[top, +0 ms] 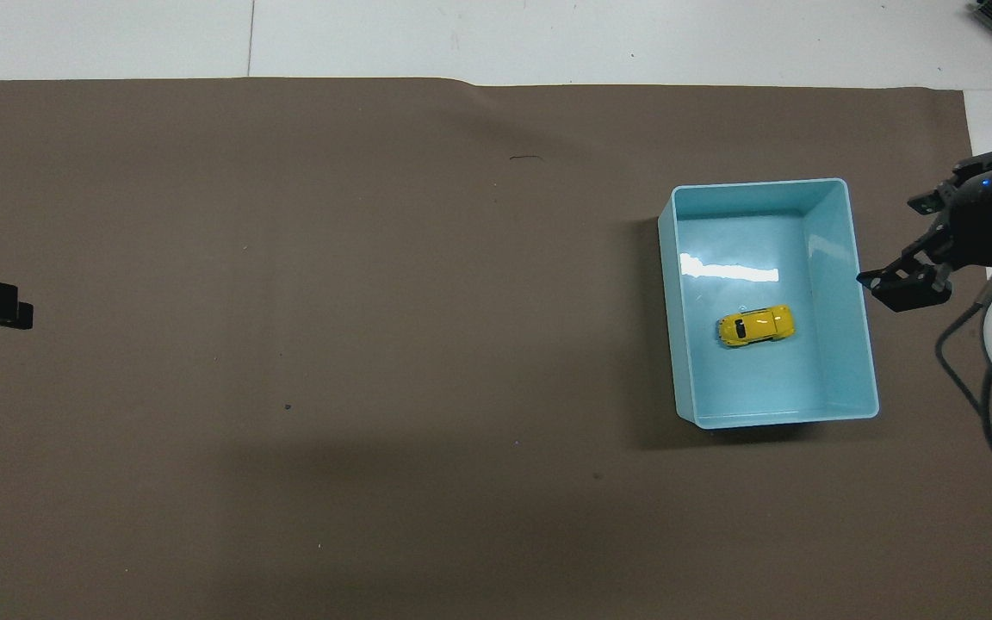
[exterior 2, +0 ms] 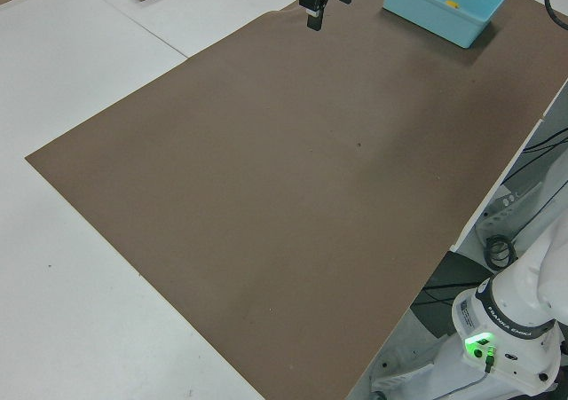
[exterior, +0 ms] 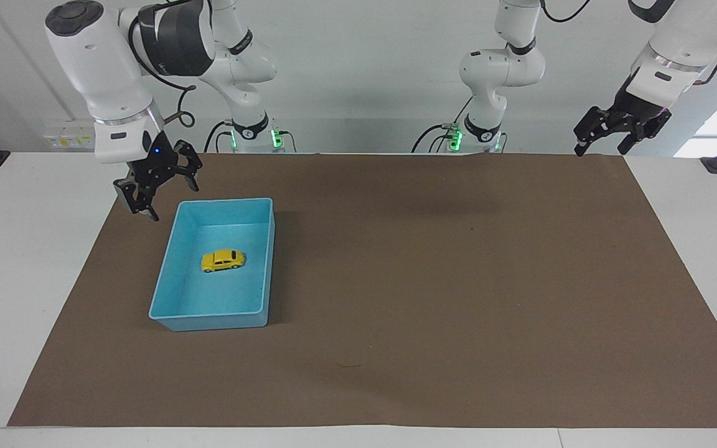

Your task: Wind up and store yellow beetle car

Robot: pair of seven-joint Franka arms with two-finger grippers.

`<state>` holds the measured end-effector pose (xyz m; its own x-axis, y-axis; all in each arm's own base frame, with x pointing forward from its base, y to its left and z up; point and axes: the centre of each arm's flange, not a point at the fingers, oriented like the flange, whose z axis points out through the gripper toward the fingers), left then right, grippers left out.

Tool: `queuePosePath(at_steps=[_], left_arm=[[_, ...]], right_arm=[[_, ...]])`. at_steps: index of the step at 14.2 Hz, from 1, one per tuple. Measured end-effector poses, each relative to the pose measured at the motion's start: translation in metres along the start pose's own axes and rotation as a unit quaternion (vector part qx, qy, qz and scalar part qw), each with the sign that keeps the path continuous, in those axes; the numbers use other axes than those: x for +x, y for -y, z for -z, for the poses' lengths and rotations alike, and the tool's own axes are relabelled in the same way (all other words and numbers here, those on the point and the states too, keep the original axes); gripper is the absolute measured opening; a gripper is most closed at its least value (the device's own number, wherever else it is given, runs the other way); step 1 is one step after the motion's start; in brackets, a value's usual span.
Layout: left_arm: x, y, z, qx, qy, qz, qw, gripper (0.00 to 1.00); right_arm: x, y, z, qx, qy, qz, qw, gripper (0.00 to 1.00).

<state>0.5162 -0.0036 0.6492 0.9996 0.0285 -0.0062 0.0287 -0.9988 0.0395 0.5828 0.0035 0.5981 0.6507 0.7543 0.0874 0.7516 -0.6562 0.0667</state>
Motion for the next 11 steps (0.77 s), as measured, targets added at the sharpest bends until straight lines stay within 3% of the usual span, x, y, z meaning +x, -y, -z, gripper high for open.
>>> queuePosePath(at_steps=[5, 11], left_arm=[[0.0, 0.0, 0.0, 0.0, 0.0, 0.0, 1.0, 1.0], [0.0, 0.0, 0.0, 0.0, 0.0, 0.0, 1.0, 1.0]], right_arm=[[-0.004, 0.015, 0.032, -0.005, -0.008, -0.113, 0.994, 1.0], [-0.005, 0.025, 0.035, 0.008, 0.008, -0.232, 0.973, 1.0]])
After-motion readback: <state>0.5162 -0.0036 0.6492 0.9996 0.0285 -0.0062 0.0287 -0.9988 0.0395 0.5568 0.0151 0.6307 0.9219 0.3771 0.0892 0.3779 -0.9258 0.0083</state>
